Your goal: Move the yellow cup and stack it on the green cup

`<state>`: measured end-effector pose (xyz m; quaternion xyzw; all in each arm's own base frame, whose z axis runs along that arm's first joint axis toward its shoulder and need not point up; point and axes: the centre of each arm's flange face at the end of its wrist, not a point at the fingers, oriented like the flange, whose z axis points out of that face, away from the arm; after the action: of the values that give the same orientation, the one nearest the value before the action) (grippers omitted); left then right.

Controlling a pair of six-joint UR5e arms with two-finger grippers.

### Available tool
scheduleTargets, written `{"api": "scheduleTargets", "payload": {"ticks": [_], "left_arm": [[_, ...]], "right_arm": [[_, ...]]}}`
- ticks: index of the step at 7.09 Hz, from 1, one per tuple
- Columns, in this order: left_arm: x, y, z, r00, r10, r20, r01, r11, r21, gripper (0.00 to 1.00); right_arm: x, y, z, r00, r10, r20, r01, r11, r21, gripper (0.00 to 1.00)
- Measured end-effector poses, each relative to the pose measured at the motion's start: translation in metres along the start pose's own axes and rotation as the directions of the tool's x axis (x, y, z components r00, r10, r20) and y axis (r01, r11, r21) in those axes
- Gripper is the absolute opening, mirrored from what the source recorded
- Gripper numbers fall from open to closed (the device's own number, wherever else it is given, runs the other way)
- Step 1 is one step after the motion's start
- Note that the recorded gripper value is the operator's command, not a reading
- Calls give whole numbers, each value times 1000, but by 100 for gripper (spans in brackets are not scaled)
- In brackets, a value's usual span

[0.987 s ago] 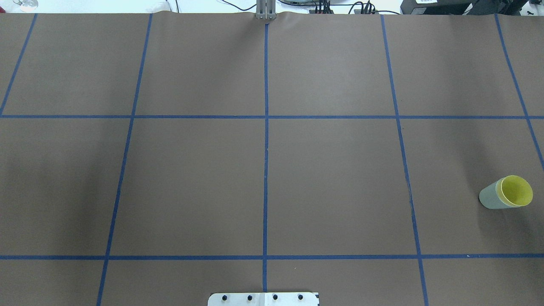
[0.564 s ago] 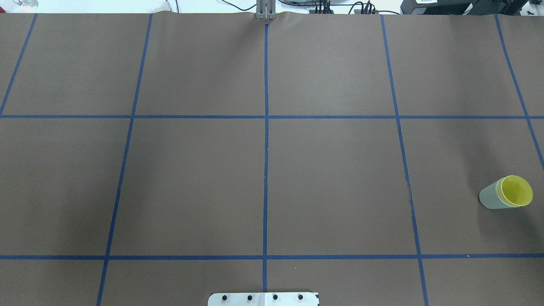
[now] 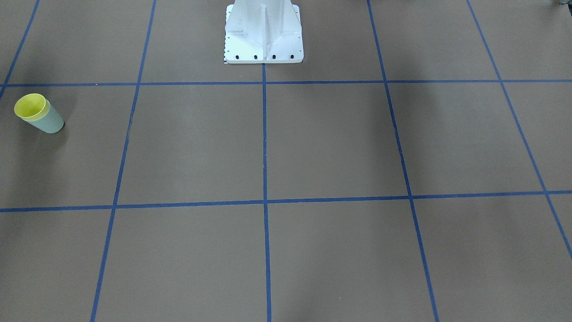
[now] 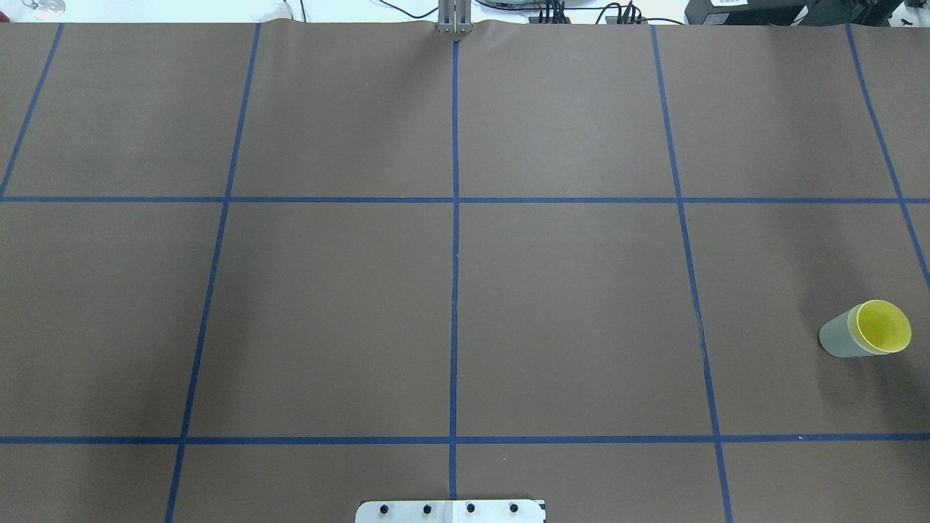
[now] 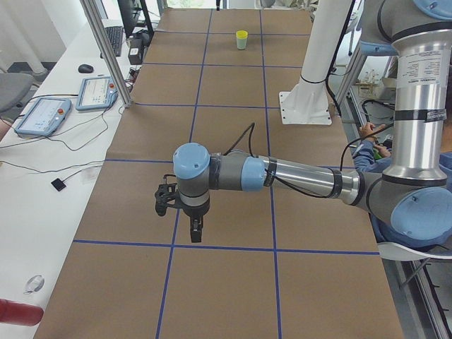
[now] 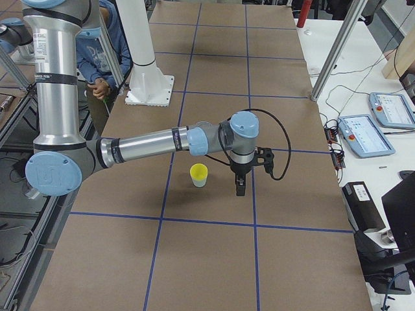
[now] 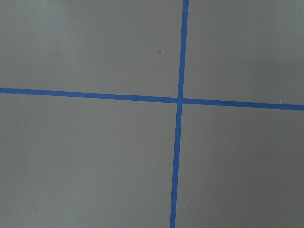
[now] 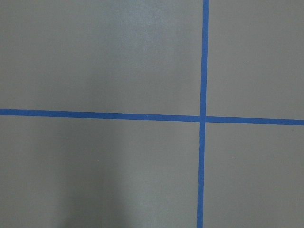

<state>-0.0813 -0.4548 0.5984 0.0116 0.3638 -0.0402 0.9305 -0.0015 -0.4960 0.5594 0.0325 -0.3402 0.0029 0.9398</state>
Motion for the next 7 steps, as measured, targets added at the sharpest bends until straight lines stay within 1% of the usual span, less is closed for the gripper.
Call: {"api": "scheduleTargets", "payload": {"ticks": [2,3,5,7], "left_arm": [[-6,15,7,1000,6,-1,-6,1000,3,100],[-6,19,7,1000,10,-2,-10,1000,6,100],[-4,23,7,1000,17,-3,-17,1000,11,100],[-5,22,8,1000,18,-1,-18,1000,10,100]], "right_arm": [[-1,-1,3,999,-20,39,21,1000,-15,100],[0,-2,6,999,-21,49,22,1000,-21,100],[2,2,8,998,-22,58,23,999,-23,100],[5,7,10,998,-19,53,21,999,-27,100]]}}
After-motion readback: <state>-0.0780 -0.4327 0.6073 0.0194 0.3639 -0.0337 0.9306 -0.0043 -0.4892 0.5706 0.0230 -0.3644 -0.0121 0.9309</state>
